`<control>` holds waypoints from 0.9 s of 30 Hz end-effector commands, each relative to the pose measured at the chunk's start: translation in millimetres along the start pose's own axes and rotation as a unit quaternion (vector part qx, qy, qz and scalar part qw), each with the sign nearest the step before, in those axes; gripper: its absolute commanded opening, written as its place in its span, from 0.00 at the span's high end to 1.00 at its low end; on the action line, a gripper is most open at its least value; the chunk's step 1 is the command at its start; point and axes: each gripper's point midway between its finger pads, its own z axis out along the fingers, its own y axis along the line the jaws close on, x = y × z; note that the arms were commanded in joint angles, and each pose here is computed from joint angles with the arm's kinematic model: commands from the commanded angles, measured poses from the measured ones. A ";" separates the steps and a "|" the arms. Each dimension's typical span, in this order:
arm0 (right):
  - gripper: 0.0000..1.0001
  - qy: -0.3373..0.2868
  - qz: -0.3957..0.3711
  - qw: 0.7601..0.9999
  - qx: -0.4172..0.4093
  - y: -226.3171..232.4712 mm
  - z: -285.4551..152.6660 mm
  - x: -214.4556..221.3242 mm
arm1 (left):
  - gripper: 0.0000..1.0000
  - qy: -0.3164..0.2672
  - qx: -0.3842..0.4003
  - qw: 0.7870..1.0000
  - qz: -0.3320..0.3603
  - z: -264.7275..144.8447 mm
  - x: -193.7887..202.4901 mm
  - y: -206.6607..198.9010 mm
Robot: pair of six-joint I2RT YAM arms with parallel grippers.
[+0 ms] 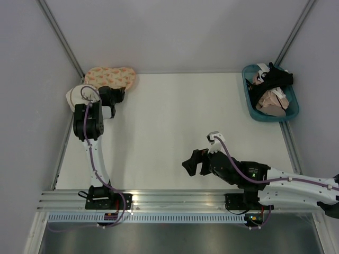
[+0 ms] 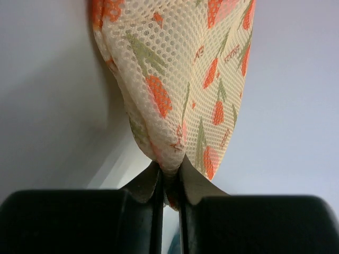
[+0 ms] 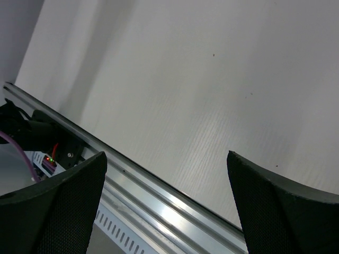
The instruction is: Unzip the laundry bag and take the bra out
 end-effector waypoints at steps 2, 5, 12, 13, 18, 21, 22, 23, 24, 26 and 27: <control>0.02 -0.035 0.018 0.998 -0.040 9.9 -18.4 -20.1 | 0.98 0.139 0.099 0.981 0.093 -55.2 56.5 -65.7; 0.02 -0.051 0.026 0.997 -0.045 4.3 -29.9 -27.5 | 0.98 0.210 0.100 0.966 0.117 -85.1 79.0 -64.5; 0.02 -0.074 0.021 0.996 -0.034 -4.9 -43.8 -41.4 | 0.98 0.313 0.118 0.930 0.156 -160.9 118.0 -63.5; 0.02 -0.074 0.018 0.997 -0.032 -5.0 -44.0 -42.3 | 0.98 0.322 0.111 0.925 0.168 -169.6 121.7 -56.8; 0.02 -0.089 0.005 0.996 0.002 -12.1 -47.9 -55.8 | 0.98 0.388 0.082 0.898 0.189 -238.8 169.2 -9.6; 0.02 -0.102 0.006 0.995 0.017 -16.8 -53.2 -65.0 | 0.98 0.398 0.073 0.894 0.193 -279.8 190.7 14.5; 0.02 -0.106 0.009 0.994 0.019 -17.2 -54.3 -67.2 | 0.98 0.396 0.065 0.895 0.193 -288.4 194.7 21.5; 0.02 -0.107 0.009 0.994 0.020 -17.8 -56.1 -68.3 | 0.98 0.397 0.062 0.893 0.201 -307.2 204.1 31.3; 0.02 -0.111 0.013 0.993 0.022 -18.8 -57.8 -70.6 | 0.98 0.398 0.061 0.892 0.205 -316.3 208.2 35.8; 0.02 -0.111 0.015 0.993 0.025 -20.7 -58.4 -70.2 | 0.98 0.388 0.050 0.897 0.204 -342.0 215.0 50.4; 0.02 -0.111 0.018 0.993 0.028 -21.8 -57.6 -69.3 | 0.98 0.382 0.046 0.900 0.204 -349.7 216.4 56.3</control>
